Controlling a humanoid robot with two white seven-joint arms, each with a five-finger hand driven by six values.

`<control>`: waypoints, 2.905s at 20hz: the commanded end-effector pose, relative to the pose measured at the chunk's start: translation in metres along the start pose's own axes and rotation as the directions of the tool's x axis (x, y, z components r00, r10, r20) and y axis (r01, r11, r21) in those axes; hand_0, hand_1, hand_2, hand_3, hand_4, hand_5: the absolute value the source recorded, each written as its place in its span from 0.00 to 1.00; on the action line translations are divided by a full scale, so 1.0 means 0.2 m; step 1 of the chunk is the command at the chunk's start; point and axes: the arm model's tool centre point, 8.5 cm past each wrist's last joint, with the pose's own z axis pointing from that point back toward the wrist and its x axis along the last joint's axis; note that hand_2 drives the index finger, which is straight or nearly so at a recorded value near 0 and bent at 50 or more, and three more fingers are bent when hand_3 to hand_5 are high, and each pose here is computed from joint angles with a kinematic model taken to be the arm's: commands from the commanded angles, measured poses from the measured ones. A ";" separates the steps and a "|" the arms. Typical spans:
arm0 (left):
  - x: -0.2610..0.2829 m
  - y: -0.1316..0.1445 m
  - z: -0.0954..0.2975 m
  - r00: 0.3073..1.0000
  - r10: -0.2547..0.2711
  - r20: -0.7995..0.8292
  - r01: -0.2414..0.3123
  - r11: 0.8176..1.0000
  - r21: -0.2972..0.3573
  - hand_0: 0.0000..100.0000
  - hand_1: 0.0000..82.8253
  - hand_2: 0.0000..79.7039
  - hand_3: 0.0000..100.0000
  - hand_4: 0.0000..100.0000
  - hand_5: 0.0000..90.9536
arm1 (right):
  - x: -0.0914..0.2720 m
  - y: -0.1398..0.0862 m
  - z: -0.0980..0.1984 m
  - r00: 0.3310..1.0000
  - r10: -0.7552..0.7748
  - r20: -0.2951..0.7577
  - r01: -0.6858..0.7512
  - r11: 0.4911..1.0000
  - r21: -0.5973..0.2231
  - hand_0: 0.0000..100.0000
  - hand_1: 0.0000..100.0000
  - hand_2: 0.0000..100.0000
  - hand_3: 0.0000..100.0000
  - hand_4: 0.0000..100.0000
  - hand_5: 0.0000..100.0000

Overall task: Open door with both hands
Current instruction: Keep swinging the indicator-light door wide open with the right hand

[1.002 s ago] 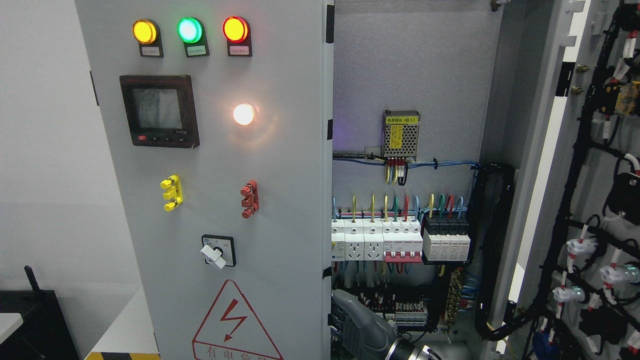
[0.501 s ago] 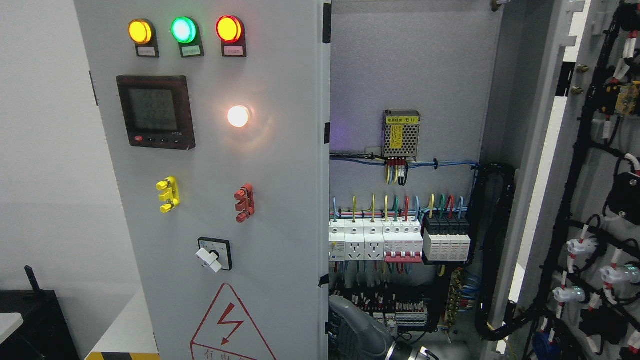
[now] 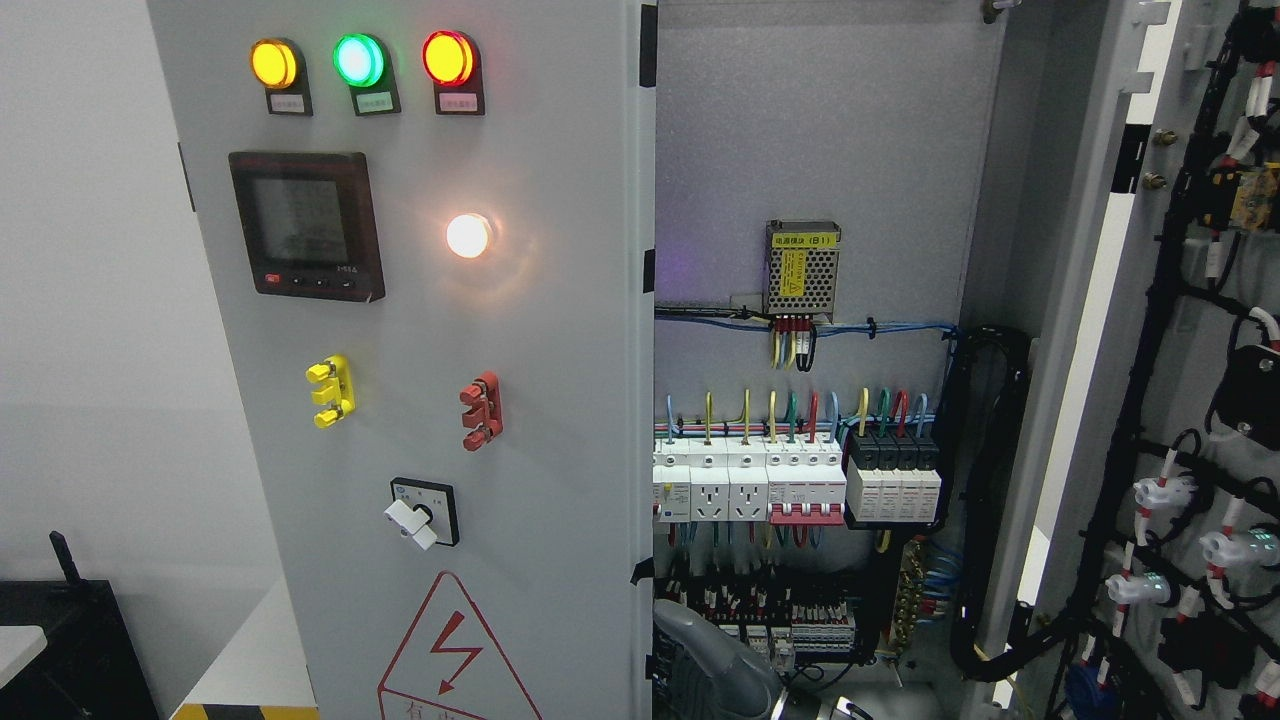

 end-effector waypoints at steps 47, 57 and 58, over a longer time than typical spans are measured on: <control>0.00 0.00 0.00 1.000 0.022 0.006 -0.022 1.000 0.002 0.00 0.00 0.00 0.00 0.00 0.00 | 0.05 0.40 -0.13 0.987 -0.129 0.091 0.092 0.939 0.331 0.38 0.00 0.00 0.00 0.00 0.00; 0.00 0.00 0.00 1.000 0.023 0.005 -0.023 1.000 0.002 0.00 0.00 0.00 0.00 0.00 0.00 | 0.01 0.48 -0.14 0.987 -0.142 0.073 0.106 0.926 0.363 0.38 0.00 0.00 0.00 0.00 0.00; 0.00 0.00 0.00 1.000 0.022 0.006 -0.022 1.000 0.000 0.00 0.00 0.00 0.00 0.00 0.00 | 0.01 0.48 -0.14 0.987 -0.142 0.075 0.106 0.926 0.363 0.38 0.00 0.00 0.00 0.00 0.00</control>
